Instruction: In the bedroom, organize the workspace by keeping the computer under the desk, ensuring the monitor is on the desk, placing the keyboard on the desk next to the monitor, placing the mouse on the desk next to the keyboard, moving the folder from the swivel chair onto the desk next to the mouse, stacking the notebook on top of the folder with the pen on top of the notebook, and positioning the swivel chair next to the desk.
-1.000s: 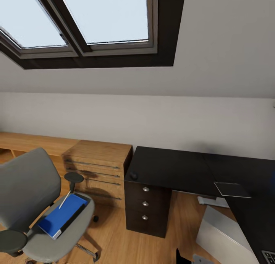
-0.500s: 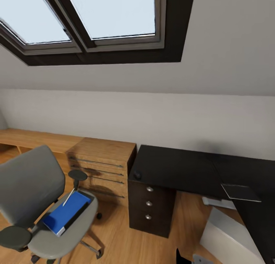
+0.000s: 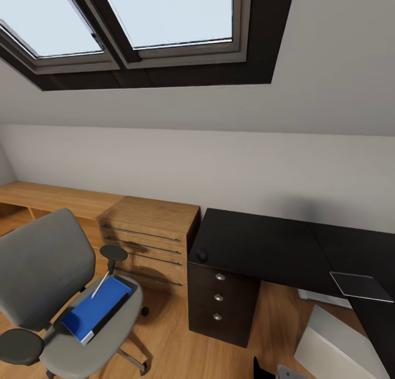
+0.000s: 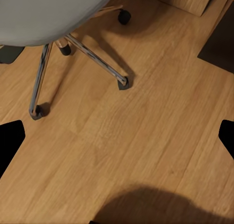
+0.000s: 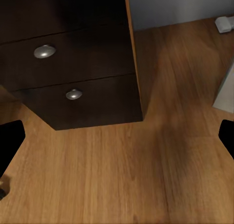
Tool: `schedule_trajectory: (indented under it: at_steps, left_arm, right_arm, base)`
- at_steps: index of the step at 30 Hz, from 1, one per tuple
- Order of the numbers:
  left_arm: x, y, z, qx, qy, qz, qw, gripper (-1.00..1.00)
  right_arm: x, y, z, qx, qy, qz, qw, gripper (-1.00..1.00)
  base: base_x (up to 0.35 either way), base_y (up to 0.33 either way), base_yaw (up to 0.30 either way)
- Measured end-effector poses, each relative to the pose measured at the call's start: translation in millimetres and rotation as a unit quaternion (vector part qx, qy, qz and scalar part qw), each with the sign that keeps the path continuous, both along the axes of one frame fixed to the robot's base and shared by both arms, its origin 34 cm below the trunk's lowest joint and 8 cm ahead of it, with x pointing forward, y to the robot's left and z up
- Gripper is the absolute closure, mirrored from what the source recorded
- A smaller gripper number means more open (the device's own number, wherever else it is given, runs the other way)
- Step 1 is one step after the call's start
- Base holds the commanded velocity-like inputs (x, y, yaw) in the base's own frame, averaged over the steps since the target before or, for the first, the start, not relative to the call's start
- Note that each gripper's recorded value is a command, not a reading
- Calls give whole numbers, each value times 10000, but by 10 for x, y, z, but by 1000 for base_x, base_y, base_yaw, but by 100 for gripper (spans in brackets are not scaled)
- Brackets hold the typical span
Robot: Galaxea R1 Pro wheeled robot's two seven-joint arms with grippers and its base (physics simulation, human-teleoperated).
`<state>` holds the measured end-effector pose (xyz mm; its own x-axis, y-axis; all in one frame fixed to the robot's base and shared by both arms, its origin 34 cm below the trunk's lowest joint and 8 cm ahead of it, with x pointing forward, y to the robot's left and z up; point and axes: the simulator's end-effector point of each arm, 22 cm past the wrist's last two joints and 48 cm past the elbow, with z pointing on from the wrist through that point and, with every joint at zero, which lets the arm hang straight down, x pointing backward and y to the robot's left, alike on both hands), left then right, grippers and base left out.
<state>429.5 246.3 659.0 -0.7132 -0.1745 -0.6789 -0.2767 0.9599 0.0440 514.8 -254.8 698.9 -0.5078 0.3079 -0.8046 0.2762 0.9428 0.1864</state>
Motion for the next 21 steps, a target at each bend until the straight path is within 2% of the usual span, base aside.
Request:
schedule_trajectory:
  at_steps: [2, 6, 7, 8, 9, 11, 13, 14, 18, 21]
  left_arm:
    - [3, -1, 2, 0, -7, -2, 10000, -100]
    - [571, -299, 439, -353, -763, -62, 9964, -100]
    - [648, -336, 511, -410, -867, -60, 9954, -100]
    - [844, -439, 705, -547, -1098, -87, 9924, -100]
    - [911, -474, 777, -603, -1160, -82, 9914, -100]
    - [1115, -612, 1021, -728, -1201, -112, 9900, -100]
    - [1300, -735, 1344, -752, -1114, -96, 9909, -100]
    - [1344, -763, 1444, -765, -1110, -78, 9908, -100]
    - [1534, -907, 2055, -779, -1128, -118, 9905, -100]
    - [1581, -1009, 2389, -764, -1074, -322, 9908, -100]
  right_arm:
    - [1, -7, 2, 8, -7, -22, 10000, -100]
    - [238, -85, 149, -12, -178, -105, 9998, -100]
    - [283, -98, 169, -12, -180, -114, 9998, -100]
    - [459, -153, 256, -18, -175, -156, 9997, -100]
    - [544, -180, 302, -23, -179, -184, 9997, -100]
    - [904, -298, 532, -74, -200, -307, 9993, -100]
    - [1281, -403, 806, -111, -150, -422, 9989, -100]
    - [1372, -420, 873, -110, -118, -441, 9989, -100]
    - [1894, -494, 1293, -115, 188, -525, 9984, -100]
    - [2218, -498, 1631, -133, 554, -544, 9969, -100]
  base:
    - [0, 0, 1]
    - [0, 0, 0]
    - [0, 0, 0]
    - [0, 0, 0]
    - [0, 0, 0]
    - [0, 0, 0]
    - [0, 0, 0]
    - [0, 0, 0]
    - [0, 0, 0]
    - [0, 0, 0]
